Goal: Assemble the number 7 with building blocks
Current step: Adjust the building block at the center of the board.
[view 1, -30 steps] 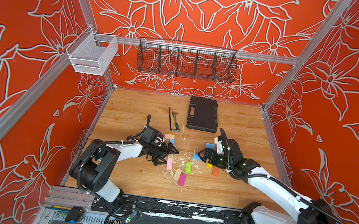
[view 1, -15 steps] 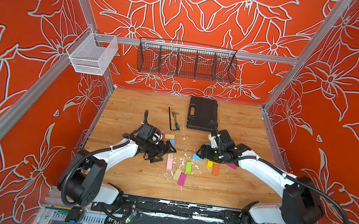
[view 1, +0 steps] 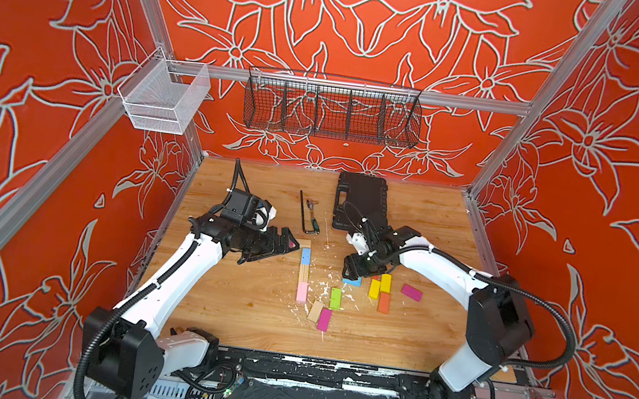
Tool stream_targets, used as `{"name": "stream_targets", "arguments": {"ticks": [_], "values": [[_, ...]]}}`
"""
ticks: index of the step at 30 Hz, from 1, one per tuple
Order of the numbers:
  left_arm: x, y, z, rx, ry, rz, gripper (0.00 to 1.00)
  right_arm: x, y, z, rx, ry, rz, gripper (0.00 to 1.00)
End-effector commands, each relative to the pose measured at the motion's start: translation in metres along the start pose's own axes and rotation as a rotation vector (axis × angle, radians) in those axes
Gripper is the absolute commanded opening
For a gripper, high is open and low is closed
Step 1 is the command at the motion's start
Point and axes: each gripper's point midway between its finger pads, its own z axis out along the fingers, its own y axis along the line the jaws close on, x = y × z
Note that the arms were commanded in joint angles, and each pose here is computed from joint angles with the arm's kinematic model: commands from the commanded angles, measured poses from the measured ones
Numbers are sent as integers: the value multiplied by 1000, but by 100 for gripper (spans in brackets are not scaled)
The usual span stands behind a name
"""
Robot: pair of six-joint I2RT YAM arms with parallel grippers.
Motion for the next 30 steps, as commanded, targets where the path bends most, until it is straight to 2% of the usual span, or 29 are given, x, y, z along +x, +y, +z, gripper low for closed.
{"name": "stream_targets", "arguments": {"ticks": [1,8,17,30], "values": [[6,6,-10,-21,15,37,98,17,-5,6,68,92,-178,68],[5,18,-20,-67,-5,83,98,21,-11,26,173,146,-338,68],[6,30,-23,-104,-13,110,98,13,-29,42,275,176,-392,68],[11,43,-18,-120,0,114,98,2,-38,51,330,209,-424,67]]}}
